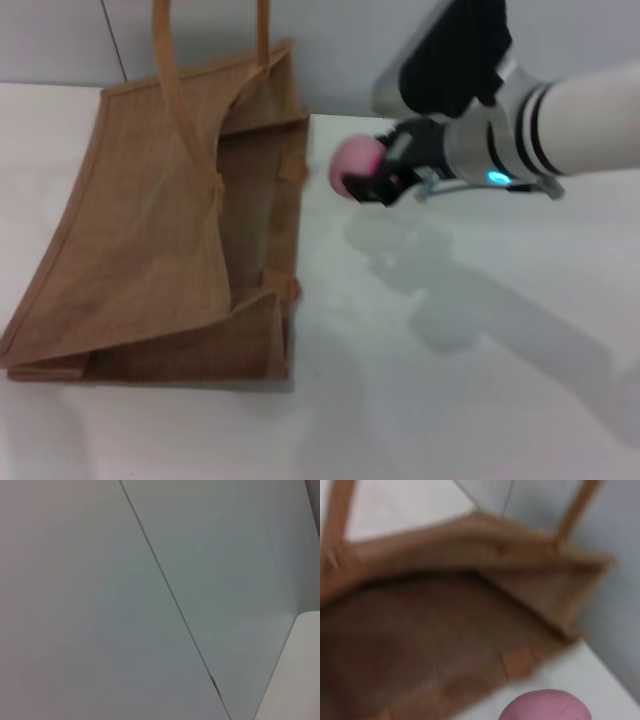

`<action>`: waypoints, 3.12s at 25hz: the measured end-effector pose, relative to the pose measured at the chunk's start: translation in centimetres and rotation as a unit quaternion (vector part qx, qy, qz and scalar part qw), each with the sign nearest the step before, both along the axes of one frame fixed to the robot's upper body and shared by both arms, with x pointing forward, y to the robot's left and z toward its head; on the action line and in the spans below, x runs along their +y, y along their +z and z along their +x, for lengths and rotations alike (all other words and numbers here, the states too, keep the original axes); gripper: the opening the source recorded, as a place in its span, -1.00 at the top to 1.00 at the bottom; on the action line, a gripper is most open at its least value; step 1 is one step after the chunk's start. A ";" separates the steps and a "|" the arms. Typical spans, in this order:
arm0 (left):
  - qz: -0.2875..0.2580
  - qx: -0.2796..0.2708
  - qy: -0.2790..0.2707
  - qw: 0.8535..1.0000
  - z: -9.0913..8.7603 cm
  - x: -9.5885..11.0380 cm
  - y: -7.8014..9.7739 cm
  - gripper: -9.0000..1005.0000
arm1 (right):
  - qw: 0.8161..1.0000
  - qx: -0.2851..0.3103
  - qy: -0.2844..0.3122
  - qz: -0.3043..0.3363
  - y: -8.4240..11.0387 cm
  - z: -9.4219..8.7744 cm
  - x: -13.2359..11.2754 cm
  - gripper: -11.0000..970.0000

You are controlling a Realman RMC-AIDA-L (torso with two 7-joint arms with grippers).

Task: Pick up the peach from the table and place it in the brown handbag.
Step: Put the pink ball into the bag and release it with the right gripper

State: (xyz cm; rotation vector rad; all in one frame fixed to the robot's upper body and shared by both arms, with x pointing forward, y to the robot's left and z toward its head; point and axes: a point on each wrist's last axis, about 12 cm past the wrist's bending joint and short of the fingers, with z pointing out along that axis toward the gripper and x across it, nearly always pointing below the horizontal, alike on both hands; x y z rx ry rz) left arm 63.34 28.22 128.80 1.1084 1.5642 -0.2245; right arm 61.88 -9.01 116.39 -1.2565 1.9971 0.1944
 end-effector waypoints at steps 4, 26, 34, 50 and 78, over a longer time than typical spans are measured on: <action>0.003 0.003 0.000 1.000 0.3 -0.2 -0.4 0.83 | 0.999 -0.026 0.027 0.016 1.9 -0.6 1.4 -0.22; 0.012 -0.013 -0.050 0.999 0.8 -3.7 0.8 0.83 | 0.997 -0.007 0.076 0.012 0.0 -1.5 3.4 -0.12; 0.013 -0.014 -0.077 0.997 0.6 -5.2 1.0 0.83 | 0.996 -0.005 0.081 0.022 -0.9 -1.0 3.7 -0.12; 0.008 -0.017 -0.096 0.995 0.3 -6.3 1.2 0.83 | 0.994 -0.047 0.092 0.029 -2.0 -1.1 5.1 -0.12; -0.001 -0.023 -0.119 0.993 0.1 -8.0 1.4 0.86 | 0.992 -0.085 0.088 0.009 -3.8 -0.4 4.9 -0.13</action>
